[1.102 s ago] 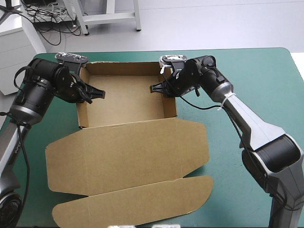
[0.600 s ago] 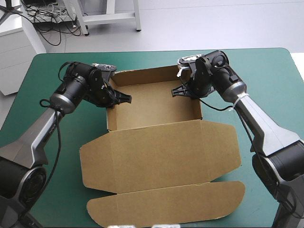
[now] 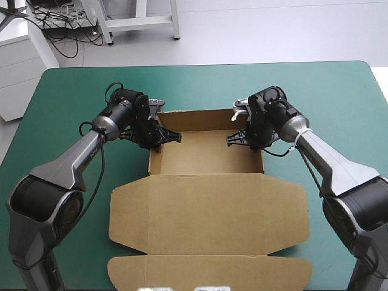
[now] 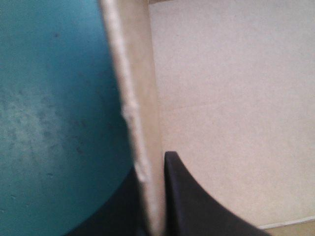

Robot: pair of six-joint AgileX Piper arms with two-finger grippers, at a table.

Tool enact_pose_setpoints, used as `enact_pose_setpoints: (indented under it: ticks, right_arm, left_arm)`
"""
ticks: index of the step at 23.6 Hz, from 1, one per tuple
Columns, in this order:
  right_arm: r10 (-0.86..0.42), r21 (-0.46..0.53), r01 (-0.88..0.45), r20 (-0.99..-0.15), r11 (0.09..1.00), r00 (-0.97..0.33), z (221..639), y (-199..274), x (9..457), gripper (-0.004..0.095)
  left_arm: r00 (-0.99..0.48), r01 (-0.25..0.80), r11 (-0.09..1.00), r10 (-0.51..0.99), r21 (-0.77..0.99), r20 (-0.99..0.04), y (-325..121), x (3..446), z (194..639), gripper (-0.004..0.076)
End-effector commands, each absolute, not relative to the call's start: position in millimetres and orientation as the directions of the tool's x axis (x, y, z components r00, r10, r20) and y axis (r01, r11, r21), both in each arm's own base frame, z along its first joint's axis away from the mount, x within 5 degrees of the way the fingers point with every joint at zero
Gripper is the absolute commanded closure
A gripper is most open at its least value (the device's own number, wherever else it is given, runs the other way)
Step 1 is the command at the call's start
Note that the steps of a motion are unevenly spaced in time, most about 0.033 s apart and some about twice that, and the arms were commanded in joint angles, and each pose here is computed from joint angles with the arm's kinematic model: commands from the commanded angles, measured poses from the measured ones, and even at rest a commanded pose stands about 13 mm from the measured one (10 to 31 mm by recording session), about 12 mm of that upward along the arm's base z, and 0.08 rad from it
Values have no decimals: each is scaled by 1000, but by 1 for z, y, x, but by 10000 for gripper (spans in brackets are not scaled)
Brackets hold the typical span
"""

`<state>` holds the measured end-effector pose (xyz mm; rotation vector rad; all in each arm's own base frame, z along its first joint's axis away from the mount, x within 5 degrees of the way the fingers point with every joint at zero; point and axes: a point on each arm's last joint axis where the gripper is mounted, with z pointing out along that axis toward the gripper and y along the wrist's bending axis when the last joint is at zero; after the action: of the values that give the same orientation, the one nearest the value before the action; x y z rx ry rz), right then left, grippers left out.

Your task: Fold the box

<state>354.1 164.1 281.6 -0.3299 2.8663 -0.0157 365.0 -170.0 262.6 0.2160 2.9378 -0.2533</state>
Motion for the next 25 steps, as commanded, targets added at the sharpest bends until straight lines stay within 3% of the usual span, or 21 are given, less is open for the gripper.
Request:
enact_pose_setpoints:
  ticks: [1,3,6,11,13,19,21,23,25]
  right_arm:
    - [-321,-151,-289,-264,945,-910,304,153,348,861]
    - [-323,-159,-289,-265,944,-909,304,153,349,689]
    - [-327,-169,-288,-284,943,-902,309,152,351,524]
    - [-238,-143,-200,-341,969,-910,321,153,354,421]
    - [-224,-137,-186,-353,973,-909,324,153,355,404]
    - [-195,-122,-157,-423,980,-885,345,153,358,399]
    - [-156,-58,-146,-484,988,-861,367,157,359,400]
    - [-119,15,-153,-555,988,-823,397,159,354,400]
    - [-110,17,-149,-590,989,-800,412,153,346,400]
  left_arm:
    - [-947,217,968,178,-123,-269,-169,364,281,707]
    - [-944,219,969,181,-116,-275,-169,364,283,633]
    - [-942,220,969,180,-115,-283,-169,365,283,510]
    - [-940,221,969,179,-115,-291,-169,366,283,257]
    - [-939,221,969,181,-112,-292,-169,366,283,207]
    - [-920,238,965,187,-111,-345,-170,369,320,199]
    - [-882,267,958,201,-100,-427,-168,370,361,199]
    - [-798,286,951,167,-121,-580,-166,366,414,205]
    - [-727,297,946,137,-128,-673,-160,355,451,224]
